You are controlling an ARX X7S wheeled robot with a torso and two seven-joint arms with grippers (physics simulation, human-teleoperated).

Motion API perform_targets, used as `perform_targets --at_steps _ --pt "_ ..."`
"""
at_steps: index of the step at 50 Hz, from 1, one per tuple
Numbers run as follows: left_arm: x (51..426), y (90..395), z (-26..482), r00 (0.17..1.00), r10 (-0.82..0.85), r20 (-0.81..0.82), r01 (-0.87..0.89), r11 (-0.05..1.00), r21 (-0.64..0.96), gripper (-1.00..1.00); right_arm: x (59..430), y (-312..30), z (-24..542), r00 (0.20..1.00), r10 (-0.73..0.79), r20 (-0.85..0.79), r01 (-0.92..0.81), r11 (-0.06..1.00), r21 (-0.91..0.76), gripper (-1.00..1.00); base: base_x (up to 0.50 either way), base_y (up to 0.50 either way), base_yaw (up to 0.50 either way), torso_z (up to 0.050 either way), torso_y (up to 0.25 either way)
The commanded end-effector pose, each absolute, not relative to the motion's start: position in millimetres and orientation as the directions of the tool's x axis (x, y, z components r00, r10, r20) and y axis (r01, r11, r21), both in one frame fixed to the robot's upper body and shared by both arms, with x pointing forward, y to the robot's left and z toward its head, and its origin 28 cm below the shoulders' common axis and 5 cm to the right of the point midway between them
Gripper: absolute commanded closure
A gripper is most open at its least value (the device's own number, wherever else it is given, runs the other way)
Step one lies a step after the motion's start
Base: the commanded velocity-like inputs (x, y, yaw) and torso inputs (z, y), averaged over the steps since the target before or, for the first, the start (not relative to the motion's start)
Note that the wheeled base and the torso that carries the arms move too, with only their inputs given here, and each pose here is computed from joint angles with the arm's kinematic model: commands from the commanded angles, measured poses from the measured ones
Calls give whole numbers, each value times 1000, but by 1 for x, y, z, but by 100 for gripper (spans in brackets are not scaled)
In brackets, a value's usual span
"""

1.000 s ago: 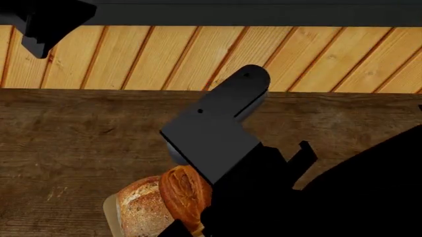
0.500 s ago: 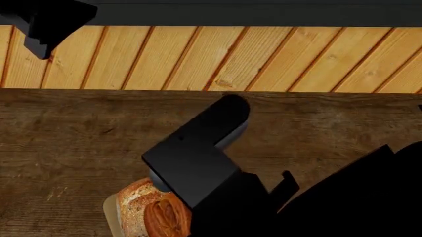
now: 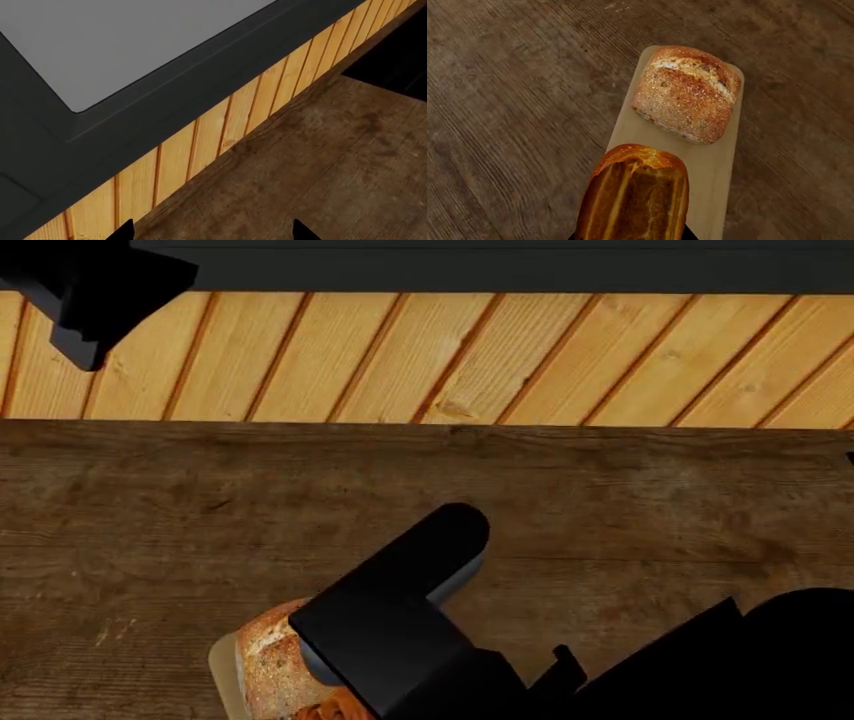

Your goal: Place all breads on the cutting board.

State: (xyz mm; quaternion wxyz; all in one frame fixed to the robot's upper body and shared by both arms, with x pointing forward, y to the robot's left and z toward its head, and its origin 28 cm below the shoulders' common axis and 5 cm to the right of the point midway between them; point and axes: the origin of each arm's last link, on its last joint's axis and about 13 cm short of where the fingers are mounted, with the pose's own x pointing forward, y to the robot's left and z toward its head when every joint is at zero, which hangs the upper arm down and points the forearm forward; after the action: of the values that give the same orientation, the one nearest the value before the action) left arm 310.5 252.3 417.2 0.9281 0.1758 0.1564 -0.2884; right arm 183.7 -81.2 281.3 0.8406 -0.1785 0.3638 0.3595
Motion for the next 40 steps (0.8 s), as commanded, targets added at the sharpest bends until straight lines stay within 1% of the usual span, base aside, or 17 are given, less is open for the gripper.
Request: perform_targets --at_steps 1,9,22,33,40 --pt "311 252 416 783 -480 -395 592 771 235 -100 191 -83 274 498 465 -732 -726 685 -59 100 0 0 0 0 0" --pt "312 252 408 778 -477 -408 593 772 229 -100 199 -84 264 503 458 -733 -716 695 -57 100 0 0 0 1 0" --pt "313 252 405 775 -477 -414 596 770 228 -100 210 -81 251 487 455 -746 -718 694 -46 100 0 0 0 0 1" --pt "314 252 401 771 -476 -423 599 768 227 -100 222 -80 246 508 434 -744 -710 700 -76 100 0 0 0 0 0" --pt "314 250 398 766 -478 -429 604 764 227 -100 225 -79 241 496 438 -750 -713 698 -64 100 0 0 0 0 1"
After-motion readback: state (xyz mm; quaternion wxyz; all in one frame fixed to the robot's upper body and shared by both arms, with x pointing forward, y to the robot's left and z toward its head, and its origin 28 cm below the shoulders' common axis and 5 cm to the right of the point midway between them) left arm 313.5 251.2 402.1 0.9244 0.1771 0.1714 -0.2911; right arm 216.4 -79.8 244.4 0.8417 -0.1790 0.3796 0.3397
